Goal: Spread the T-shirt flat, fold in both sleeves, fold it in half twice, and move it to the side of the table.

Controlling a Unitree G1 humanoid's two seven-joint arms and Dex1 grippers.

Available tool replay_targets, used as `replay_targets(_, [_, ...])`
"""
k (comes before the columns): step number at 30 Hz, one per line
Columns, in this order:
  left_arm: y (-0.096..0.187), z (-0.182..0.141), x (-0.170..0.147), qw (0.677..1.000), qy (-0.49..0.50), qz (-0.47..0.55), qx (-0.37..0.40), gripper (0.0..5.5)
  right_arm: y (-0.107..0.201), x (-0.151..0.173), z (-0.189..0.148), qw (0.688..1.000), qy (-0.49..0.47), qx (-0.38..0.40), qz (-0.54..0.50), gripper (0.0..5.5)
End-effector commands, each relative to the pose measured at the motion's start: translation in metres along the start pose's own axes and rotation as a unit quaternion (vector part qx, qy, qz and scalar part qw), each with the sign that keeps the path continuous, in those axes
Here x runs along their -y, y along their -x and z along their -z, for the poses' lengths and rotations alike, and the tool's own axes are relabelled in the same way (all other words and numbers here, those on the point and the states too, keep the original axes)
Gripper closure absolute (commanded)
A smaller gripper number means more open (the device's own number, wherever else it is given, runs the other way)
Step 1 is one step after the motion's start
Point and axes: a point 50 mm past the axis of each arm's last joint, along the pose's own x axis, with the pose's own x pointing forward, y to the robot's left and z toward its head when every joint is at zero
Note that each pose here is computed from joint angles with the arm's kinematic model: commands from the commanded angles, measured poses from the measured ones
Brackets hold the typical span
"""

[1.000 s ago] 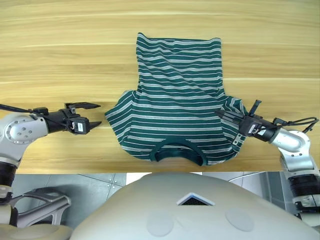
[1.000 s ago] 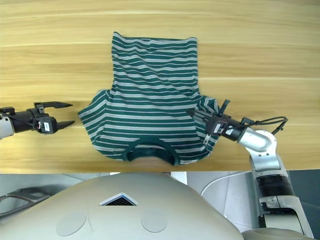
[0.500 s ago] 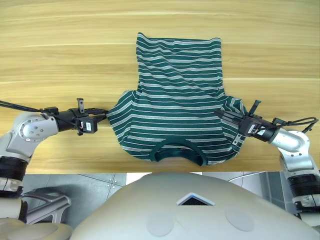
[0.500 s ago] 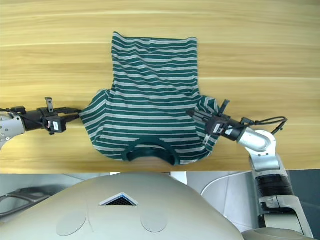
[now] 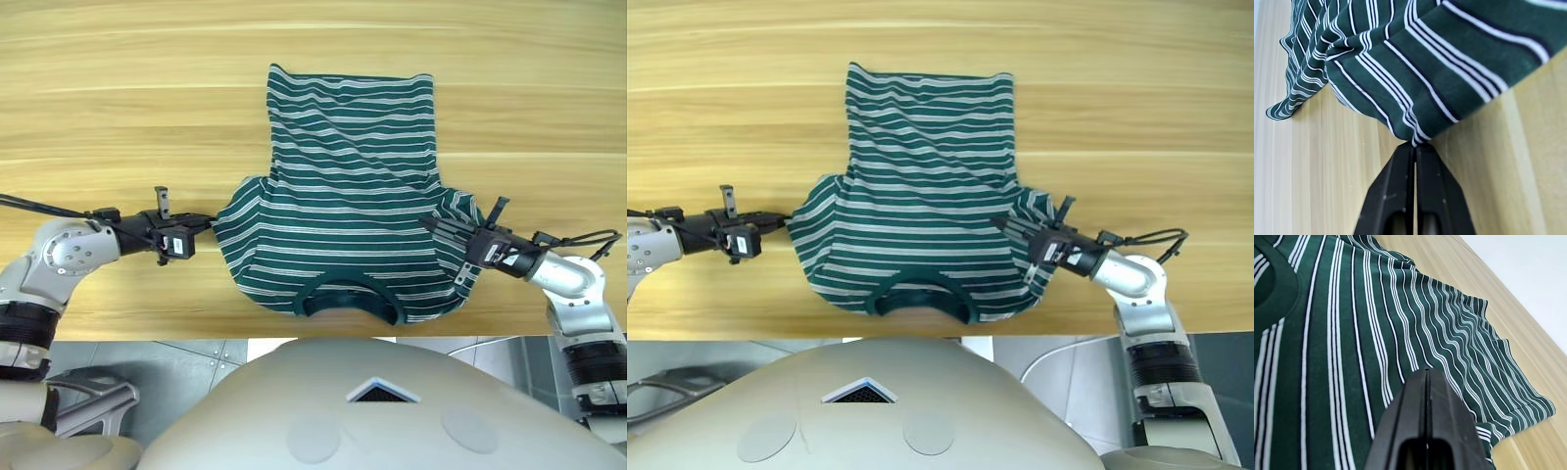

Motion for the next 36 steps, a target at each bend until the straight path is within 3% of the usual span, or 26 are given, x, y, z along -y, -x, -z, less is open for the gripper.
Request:
replay_targets(1, [0.000, -0.012, -0.012, 0.999, -0.015, -0.024, 0.027, 5.49, -0.001, 0.002, -0.001, 1.000, 0.004, 0.003, -0.002, 5.50])
replay_targets(10, [-0.008, -0.039, -0.044, 0.989, -0.066, -0.095, 0.089, 5.49, -0.002, 0.001, -0.002, 1.000, 0.006, 0.006, -0.004, 5.50])
replay_targets(36, [-0.064, -0.073, -0.040, 0.980, -0.101, -0.036, 0.165, 5.49, -0.006, 0.004, -0.010, 1.000, 0.020, 0.018, -0.005, 5.50])
